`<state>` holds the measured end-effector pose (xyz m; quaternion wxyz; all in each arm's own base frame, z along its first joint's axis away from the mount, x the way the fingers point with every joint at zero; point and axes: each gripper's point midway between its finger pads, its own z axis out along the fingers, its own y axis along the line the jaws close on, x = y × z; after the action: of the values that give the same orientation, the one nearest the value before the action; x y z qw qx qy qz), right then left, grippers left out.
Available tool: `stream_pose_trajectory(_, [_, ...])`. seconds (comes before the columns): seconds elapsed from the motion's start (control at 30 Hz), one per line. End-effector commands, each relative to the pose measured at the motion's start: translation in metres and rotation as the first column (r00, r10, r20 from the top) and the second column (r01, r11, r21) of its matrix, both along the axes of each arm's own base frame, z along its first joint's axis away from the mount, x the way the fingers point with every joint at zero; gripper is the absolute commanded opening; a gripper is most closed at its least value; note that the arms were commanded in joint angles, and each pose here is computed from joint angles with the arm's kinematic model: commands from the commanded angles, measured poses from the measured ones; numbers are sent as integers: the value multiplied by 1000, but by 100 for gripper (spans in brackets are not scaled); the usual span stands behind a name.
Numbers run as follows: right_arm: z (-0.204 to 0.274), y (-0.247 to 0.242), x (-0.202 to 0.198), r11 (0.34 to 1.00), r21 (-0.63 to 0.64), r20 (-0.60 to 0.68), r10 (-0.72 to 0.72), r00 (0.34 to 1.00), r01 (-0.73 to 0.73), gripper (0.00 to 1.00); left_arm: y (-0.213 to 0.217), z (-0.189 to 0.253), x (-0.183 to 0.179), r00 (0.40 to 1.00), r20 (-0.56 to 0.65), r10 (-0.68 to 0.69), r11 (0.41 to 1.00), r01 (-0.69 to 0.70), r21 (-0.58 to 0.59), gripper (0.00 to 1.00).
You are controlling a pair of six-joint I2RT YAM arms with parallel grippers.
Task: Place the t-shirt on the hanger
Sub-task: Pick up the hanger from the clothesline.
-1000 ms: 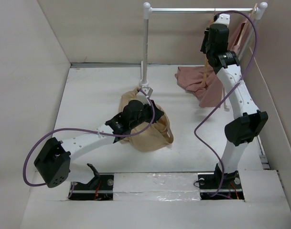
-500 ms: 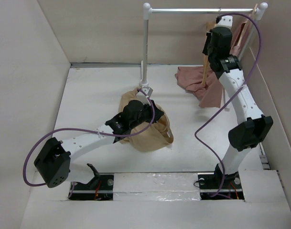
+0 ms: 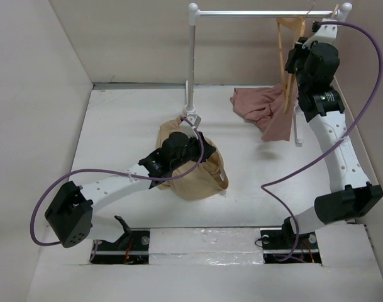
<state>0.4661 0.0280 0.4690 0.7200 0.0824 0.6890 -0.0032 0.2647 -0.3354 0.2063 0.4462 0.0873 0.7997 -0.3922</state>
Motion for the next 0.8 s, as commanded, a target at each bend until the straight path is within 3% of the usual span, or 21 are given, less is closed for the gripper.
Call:
stream_pose_trajectory(0.0, [7, -1, 1, 999, 20, 57, 35, 998, -36, 0, -2, 35, 1, 997, 71, 2, 998, 3, -69, 0])
stream_pose_trajectory(0.2, [-28, 13, -21, 990, 65, 37, 120, 992, -123, 0, 4, 54, 10, 993, 107, 51, 995, -41, -94, 0])
stream_pose_trajectory(0.33, [-23, 34, -48, 981, 55, 66, 183, 981, -187, 0, 5, 57, 13, 991, 119, 65, 993, -53, -102, 0])
stream_pose_trajectory(0.5, [-12, 60, -96, 942, 57, 116, 323, 939, -331, 0, 15, 54, 32, 985, 123, 121, 987, -105, -125, 0])
stream_pose_trajectory(0.63, [-36, 104, -145, 853, 87, 95, 506, 857, -514, 0, 14, 60, 50, 981, 134, 142, 985, -127, -118, 0])
stream_pose_trajectory(0.7, [-67, 108, -161, 845, 114, 35, 521, 853, -522, 0, 18, 60, 62, 975, 145, 168, 982, -153, -111, 0])
stream_pose_trajectory(0.77, [-67, 103, -192, 843, 122, 51, 522, 851, -525, 0, 24, 67, 74, 968, 159, 193, 978, -176, -114, 0])
